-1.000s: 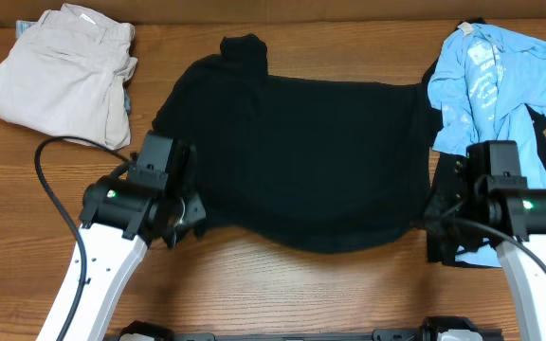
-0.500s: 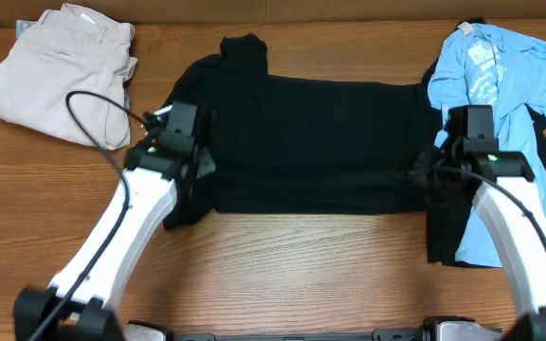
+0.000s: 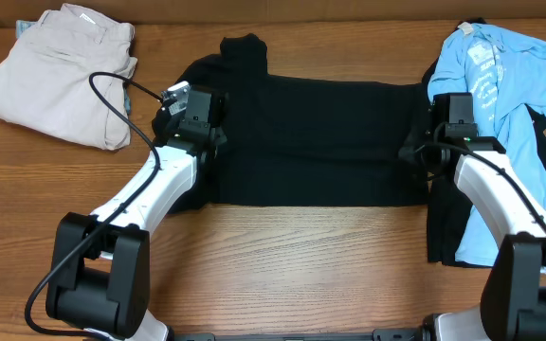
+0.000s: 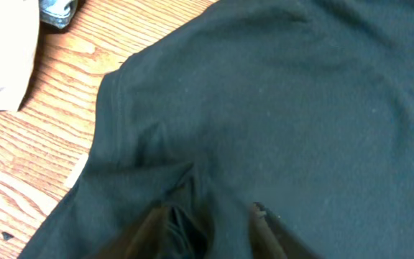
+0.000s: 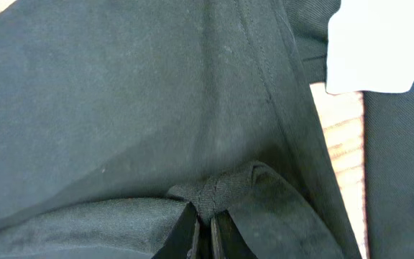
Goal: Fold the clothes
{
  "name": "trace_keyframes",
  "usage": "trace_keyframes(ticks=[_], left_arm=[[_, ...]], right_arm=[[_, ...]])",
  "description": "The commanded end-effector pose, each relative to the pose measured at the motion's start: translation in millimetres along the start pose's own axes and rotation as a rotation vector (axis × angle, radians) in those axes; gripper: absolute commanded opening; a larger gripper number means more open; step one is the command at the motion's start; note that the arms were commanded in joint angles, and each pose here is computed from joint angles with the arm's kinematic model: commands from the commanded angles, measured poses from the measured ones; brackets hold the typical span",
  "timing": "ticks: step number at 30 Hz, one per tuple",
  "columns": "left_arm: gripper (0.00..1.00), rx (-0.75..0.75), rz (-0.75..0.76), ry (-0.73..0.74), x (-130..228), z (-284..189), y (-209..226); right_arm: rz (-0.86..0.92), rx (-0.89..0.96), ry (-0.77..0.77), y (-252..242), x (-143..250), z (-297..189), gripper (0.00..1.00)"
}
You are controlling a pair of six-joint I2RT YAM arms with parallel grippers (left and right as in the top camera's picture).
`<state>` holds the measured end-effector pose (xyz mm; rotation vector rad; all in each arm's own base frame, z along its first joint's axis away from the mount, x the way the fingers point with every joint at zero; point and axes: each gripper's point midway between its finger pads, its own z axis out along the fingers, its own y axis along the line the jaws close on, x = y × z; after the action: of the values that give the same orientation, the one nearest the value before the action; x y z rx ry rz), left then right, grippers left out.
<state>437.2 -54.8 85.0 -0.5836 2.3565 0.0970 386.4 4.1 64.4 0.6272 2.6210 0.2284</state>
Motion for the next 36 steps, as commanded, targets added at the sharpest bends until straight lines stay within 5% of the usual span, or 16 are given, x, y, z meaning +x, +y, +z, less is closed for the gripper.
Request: trace_keyframes(ticks=[1,5,7,8,18,29,36], left_arm=[[0.49,-0.025,0.011,-0.024,-2,3,1],[0.75,-0.047,0.098,-0.066,-13,1,3],[0.94,-0.042,0.181,-0.077,-21,-5,1],[1.0,-0.042,0.211,-0.075,-25,-11,0],[1.0,0.052,0.258,0.059,-56,-127,6],[1.0,-0.118,0.149,0.465,71,-117,71],[1.0,-0.189,0.125,0.495,124,-84,98]], right_arm=[[-0.008,0.01,-0.01,-3,-4,9,0.15],[-0.009,0.005,-0.02,-1,-7,13,0.71],[-0.007,0.003,-0.026,-1,-10,9,0.81],[-0.004,0.002,-0.027,-1,-12,6,0.83],[0.008,-0.106,0.016,21,-1,-77,0.85],[0.039,0.026,0.23,-21,73,-58,0.85],[0.033,0.028,0.225,-30,87,-39,0.85]])
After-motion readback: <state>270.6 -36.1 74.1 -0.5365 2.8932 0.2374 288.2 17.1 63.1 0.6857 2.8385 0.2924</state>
